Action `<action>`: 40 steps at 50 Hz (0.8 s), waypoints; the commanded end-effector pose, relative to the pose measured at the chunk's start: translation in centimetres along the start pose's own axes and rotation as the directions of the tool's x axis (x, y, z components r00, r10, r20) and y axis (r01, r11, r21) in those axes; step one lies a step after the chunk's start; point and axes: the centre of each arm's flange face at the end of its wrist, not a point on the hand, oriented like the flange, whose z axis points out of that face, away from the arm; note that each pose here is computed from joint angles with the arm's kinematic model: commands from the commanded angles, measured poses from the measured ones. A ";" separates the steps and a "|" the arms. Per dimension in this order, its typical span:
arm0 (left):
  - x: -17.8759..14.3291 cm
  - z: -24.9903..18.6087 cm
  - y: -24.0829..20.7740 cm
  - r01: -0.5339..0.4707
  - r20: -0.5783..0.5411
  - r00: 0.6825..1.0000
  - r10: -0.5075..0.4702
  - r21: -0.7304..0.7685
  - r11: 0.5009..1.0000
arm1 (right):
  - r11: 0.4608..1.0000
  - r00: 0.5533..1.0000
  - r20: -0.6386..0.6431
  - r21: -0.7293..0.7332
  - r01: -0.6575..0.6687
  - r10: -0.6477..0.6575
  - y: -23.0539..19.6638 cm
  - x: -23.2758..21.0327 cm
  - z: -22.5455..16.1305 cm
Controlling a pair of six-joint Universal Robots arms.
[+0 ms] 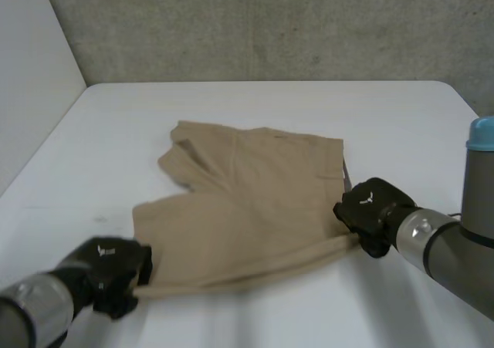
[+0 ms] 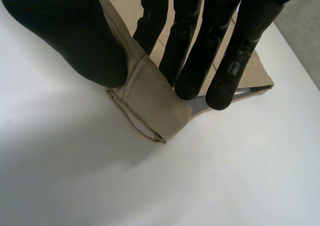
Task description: Fold the shorts.
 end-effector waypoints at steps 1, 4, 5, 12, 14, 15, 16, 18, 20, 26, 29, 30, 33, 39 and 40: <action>3.0 -5.8 1.5 -0.057 -0.109 0.993 0.049 -0.072 0.996 | 0.969 0.965 0.172 -0.112 0.221 -0.200 0.9 -2.2 -5.8; 3.5 -7.3 1.4 -0.071 -0.136 0.989 0.063 -0.054 0.996 | 0.961 0.951 0.210 -0.112 0.253 -0.226 0.9 -2.6 -7.3; 3.6 -7.9 1.2 -0.073 -0.139 0.988 0.068 -0.028 0.997 | 0.960 0.947 0.217 -0.102 0.262 -0.235 0.7 -2.6 -7.9; 2.4 -7.2 -0.9 -0.156 -0.057 0.985 0.162 0.106 0.982 | 0.967 0.952 0.181 -0.013 0.254 -0.247 -0.7 -2.0 -7.8; 1.0 -5.6 -2.0 -0.193 0.010 0.981 0.193 0.149 0.970 | 0.971 0.963 0.127 0.021 0.238 -0.239 -1.2 -1.3 -6.8; 0.7 -4.9 -2.4 -0.202 0.028 0.979 0.200 0.163 0.966 | 0.973 0.967 0.107 0.031 0.229 -0.231 -1.3 -1.0 -6.2; 0.3 -4.2 -2.8 -0.216 0.043 0.976 0.212 0.177 0.960 | 0.978 0.975 0.076 0.043 0.206 -0.209 -1.5 -0.5 -4.8; -0.9 -1.8 -4.4 -0.247 0.096 0.968 0.231 0.228 0.942 | 0.980 0.980 0.049 0.047 0.191 -0.194 -1.6 0.1 -3.3; -1.6 -0.4 -5.6 -0.259 0.125 0.964 0.234 0.265 0.929 | 0.983 0.984 0.023 0.047 0.176 -0.177 -1.8 0.5 -1.3; -3.4 5.9 -9.6 -0.293 0.176 0.953 0.245 0.357 0.887 | 0.987 0.984 -0.096 0.040 0.155 -0.151 -2.4 2.4 2.8; -3.7 9.4 -11.4 -0.311 0.194 0.948 0.254 0.379 0.872 | 0.985 0.965 -0.211 0.051 0.167 -0.153 -2.9 3.4 6.4; -3.6 11.0 -12.1 -0.321 0.209 0.943 0.257 0.378 0.868 | 0.984 0.959 -0.238 0.054 0.170 -0.153 -3.0 3.6 7.0; -3.4 14.6 -13.1 -0.329 0.248 0.936 0.251 0.359 0.874 | 0.981 0.931 -0.331 0.057 0.185 -0.157 -3.1 4.5 9.4; -3.7 19.6 -13.0 -0.334 0.290 0.926 0.240 0.337 0.880 | 0.971 0.901 -0.406 0.112 0.212 -0.150 -3.2 4.4 12.7; -3.6 20.7 -12.9 -0.342 0.297 0.923 0.243 0.352 0.871 | 0.965 0.894 -0.421 0.129 0.227 -0.154 -3.1 4.3 13.6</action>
